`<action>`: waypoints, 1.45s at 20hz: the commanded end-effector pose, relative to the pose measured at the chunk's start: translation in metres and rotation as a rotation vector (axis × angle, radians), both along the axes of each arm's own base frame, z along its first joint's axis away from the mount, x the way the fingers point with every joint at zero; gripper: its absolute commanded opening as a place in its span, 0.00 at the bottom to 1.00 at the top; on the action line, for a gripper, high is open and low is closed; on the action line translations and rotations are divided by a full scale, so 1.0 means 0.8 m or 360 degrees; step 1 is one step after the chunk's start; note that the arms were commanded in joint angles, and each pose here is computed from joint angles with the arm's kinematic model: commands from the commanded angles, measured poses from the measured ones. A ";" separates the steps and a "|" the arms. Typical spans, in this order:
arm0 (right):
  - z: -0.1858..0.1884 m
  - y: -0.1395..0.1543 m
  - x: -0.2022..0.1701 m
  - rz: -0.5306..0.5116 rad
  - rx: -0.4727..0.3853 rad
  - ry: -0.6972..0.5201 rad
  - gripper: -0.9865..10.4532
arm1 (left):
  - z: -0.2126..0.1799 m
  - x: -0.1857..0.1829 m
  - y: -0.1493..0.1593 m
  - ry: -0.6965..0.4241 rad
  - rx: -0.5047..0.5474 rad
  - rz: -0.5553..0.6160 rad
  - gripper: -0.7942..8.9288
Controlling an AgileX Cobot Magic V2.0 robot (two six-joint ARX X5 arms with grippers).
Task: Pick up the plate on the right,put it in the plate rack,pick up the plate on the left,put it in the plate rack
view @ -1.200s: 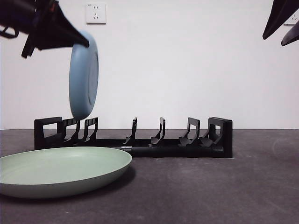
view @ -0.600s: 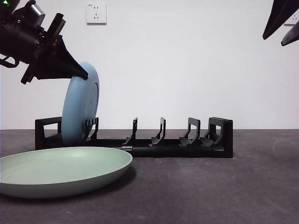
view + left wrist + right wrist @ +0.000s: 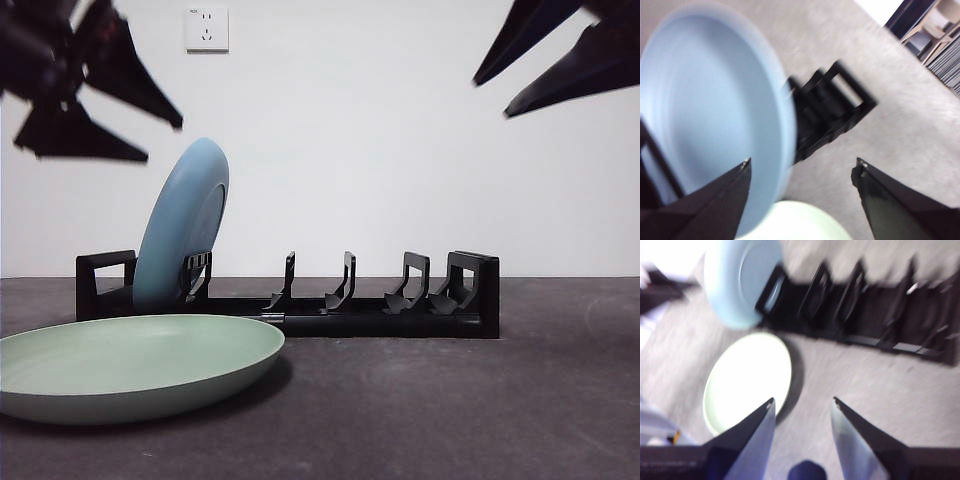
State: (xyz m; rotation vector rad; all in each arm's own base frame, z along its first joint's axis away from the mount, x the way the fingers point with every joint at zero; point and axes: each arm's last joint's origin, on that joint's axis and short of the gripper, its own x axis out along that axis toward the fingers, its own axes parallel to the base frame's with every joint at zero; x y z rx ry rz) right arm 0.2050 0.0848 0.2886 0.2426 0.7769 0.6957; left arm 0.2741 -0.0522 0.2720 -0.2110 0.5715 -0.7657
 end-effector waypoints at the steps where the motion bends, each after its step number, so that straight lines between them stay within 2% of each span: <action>1: -0.015 0.020 0.007 0.0089 -0.0019 0.0077 0.25 | 0.023 -0.023 -0.004 -0.0143 0.0047 -0.0045 0.44; 3: -0.032 0.044 0.016 0.0169 -0.0031 0.0137 0.25 | 0.046 -0.053 -0.009 -0.0275 0.0136 -0.0035 0.44; 5: -0.049 0.066 0.027 0.0214 -0.0021 0.0182 0.25 | 0.064 -0.085 -0.017 -0.0397 0.0308 0.0015 0.44; 7: -0.069 0.085 0.038 0.0237 -0.0015 0.0236 0.25 | 0.078 -0.116 -0.024 -0.0490 0.0474 0.0060 0.44; 9: -0.091 0.099 0.049 0.0246 -0.0026 0.0311 0.25 | 0.087 -0.143 -0.030 -0.0565 0.0555 0.0078 0.44; 14: -0.131 0.135 0.083 0.0336 -0.0057 0.0489 0.25 | 0.094 -0.180 -0.044 -0.0648 0.0610 0.0036 0.44; 21: -0.171 0.174 0.117 0.0389 -0.0088 0.0626 0.25 | 0.092 -0.190 -0.055 -0.0658 0.0683 0.0026 0.43; 24: -0.184 0.186 0.122 0.0364 -0.0088 0.0696 0.24 | 0.092 -0.190 -0.055 -0.0657 0.0684 0.0025 0.44; 27: -0.187 0.191 0.120 0.0376 -0.0103 0.0692 0.10 | 0.091 -0.190 -0.055 -0.0649 0.0697 0.0032 0.44; 29: -0.187 0.191 0.119 0.0365 -0.0103 0.0705 0.08 | 0.090 -0.190 -0.054 -0.0642 0.0720 0.0057 0.43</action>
